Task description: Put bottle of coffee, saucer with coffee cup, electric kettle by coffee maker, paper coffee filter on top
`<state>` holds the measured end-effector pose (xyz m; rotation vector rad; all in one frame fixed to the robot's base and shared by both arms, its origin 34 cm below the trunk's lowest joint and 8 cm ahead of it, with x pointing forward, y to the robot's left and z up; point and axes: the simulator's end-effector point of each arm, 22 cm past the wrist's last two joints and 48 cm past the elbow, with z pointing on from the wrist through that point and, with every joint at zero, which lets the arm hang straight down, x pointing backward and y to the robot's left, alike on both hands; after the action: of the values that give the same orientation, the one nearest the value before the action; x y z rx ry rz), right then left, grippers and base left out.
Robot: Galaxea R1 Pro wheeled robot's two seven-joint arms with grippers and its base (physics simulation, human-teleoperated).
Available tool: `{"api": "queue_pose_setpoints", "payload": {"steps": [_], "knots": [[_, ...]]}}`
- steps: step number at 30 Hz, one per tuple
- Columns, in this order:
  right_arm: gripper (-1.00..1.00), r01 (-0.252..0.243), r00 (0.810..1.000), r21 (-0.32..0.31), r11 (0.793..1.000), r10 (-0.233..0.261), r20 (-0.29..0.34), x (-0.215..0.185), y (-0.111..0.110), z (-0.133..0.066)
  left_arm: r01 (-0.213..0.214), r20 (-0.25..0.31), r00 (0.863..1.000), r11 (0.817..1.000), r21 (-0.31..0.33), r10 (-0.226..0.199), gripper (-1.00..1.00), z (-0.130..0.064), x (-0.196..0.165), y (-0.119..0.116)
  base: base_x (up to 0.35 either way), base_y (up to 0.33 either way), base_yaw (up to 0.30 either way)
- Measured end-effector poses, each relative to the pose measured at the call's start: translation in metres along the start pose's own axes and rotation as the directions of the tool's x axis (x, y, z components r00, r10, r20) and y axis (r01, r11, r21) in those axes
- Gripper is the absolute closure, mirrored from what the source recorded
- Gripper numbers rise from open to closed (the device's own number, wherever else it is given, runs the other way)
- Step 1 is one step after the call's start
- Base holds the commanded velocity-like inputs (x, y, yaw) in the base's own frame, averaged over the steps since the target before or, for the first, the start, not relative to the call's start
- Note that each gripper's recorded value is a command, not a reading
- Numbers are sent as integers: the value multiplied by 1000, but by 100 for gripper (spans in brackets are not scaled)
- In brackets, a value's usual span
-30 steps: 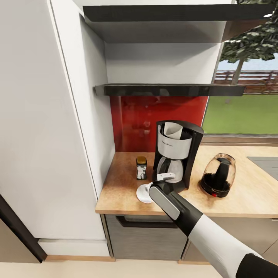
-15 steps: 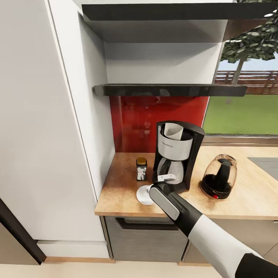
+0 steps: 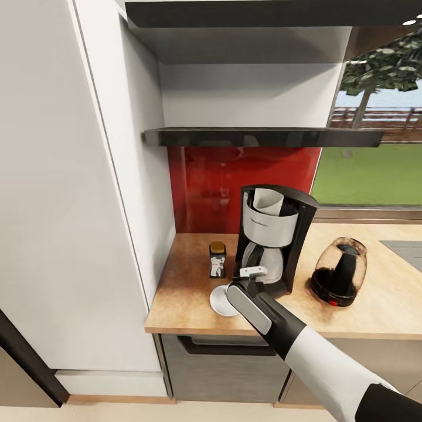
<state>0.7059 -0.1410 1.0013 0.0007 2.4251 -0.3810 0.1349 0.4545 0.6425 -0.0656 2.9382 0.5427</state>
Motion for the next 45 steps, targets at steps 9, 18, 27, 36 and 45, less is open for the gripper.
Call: {"api": "queue_pose_setpoints", "payload": {"steps": [9, 18, 27, 36, 45], "knots": [[100, 1, 1000, -4, 1000, -1, -3, 1, 2, 0, 0, 0, 1000, 1000, 0, 0, -100, 0, 0, 0, 69, 57, 0], [100, 0, 1000, -28, 1000, 0, -5, 2, 7, 0, 1, 0, 1000, 1000, 0, -1, -100, 0, 0, 0, 25, 22, 0], [100, 8, 999, -67, 998, -11, -38, 14, 15, 10, 3, 0, 1000, 1000, -1, -3, -100, 0, 0, 0, 0, 0, 0], [100, 11, 999, -60, 998, -14, -46, 17, 13, 13, 3, 0, 1000, 1000, -1, -3, -100, 0, 0, 0, 0, 0, 0], [100, 11, 999, -59, 998, -14, -47, 18, 13, 14, 3, 0, 1000, 1000, -1, -3, -100, 0, 0, 0, 0, 0, 0]]}}
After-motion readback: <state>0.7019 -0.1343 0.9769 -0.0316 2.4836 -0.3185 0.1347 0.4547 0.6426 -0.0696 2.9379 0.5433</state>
